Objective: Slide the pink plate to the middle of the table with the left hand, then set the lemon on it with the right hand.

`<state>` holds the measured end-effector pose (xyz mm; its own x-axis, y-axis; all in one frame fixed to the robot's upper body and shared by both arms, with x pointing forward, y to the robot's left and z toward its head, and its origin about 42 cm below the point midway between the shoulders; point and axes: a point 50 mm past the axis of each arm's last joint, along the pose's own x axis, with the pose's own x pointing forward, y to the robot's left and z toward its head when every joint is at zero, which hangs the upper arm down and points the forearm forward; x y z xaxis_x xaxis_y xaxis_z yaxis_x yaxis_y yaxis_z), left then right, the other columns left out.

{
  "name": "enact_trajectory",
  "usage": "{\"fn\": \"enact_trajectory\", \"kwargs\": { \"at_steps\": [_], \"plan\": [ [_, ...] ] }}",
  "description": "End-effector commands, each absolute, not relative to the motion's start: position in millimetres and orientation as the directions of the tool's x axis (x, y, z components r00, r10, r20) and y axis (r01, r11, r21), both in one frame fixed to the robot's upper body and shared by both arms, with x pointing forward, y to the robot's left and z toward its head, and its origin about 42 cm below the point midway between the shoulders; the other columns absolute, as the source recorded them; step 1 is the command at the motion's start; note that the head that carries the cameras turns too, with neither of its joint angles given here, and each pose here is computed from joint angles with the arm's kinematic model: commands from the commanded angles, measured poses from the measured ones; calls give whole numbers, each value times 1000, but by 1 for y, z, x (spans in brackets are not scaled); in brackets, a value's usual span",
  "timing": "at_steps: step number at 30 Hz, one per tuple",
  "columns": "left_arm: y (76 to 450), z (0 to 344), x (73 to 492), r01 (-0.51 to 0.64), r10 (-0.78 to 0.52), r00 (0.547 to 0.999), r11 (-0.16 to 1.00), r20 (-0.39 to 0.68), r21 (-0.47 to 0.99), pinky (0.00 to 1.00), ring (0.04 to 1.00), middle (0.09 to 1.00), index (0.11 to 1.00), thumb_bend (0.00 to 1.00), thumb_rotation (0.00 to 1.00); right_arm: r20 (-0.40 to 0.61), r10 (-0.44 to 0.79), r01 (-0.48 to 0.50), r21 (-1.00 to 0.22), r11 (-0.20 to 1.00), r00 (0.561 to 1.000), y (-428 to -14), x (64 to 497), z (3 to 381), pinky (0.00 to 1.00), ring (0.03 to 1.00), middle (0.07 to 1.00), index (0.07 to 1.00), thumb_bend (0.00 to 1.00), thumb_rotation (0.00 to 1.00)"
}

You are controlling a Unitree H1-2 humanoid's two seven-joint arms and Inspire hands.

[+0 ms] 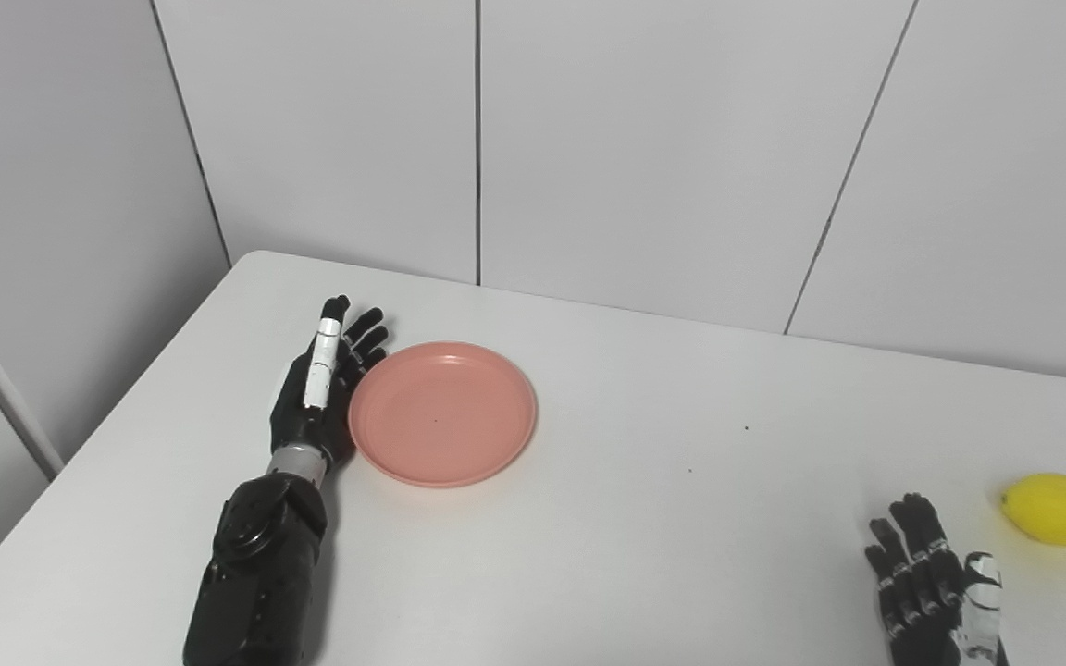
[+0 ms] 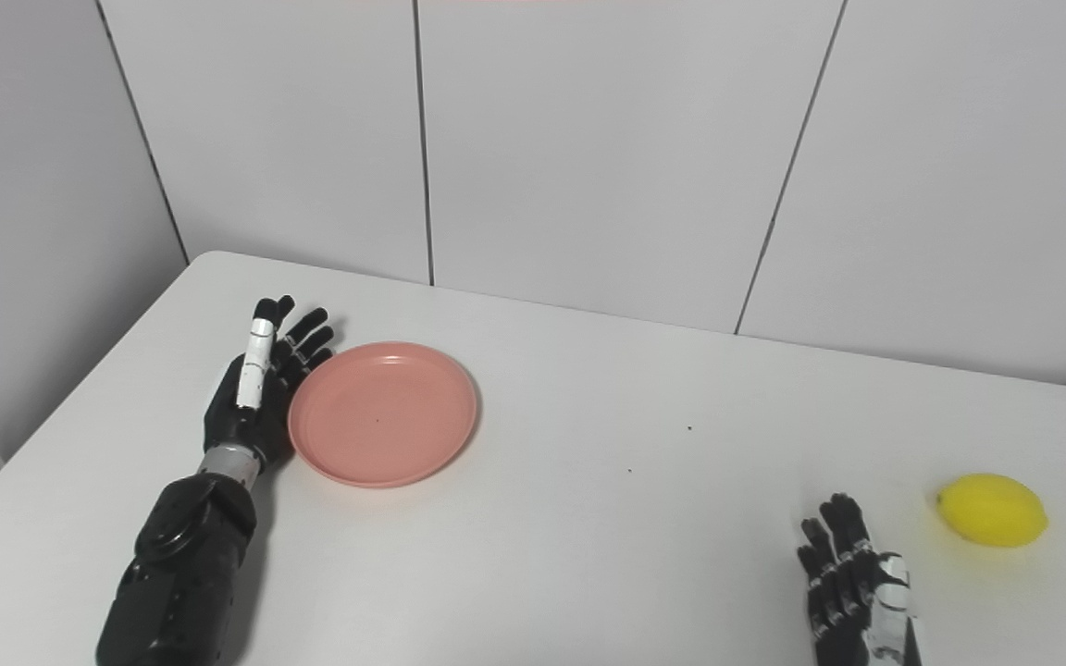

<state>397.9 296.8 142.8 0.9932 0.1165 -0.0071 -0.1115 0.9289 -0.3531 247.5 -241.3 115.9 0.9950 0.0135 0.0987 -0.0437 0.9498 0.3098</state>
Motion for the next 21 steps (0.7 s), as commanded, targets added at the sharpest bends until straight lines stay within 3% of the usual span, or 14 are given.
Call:
{"fn": "enact_trajectory", "kwargs": {
  "at_steps": [1, 8, 21],
  "plan": [
    [285, 134, 399, -98, 92, 995, 926, -36, -365, 927, 892, 870, 941, 767, 755, 86, 27, -53, 321, 946, 996, -238, 244, 113, 1000, 958, 962, 934, 736, 1000],
    [270, 125, 399, -84, 67, 996, 922, -59, -377, 913, 885, 874, 913, 782, 735, 88, 30, -58, 329, 942, 996, -235, 244, 114, 1000, 953, 956, 925, 736, 1000],
    [240, 115, 402, -51, 17, 996, 919, -89, -390, 876, 875, 879, 944, 782, 782, 92, 42, -70, 324, 943, 995, -229, 246, 115, 1000, 952, 957, 935, 738, 1000]
  ]
}}
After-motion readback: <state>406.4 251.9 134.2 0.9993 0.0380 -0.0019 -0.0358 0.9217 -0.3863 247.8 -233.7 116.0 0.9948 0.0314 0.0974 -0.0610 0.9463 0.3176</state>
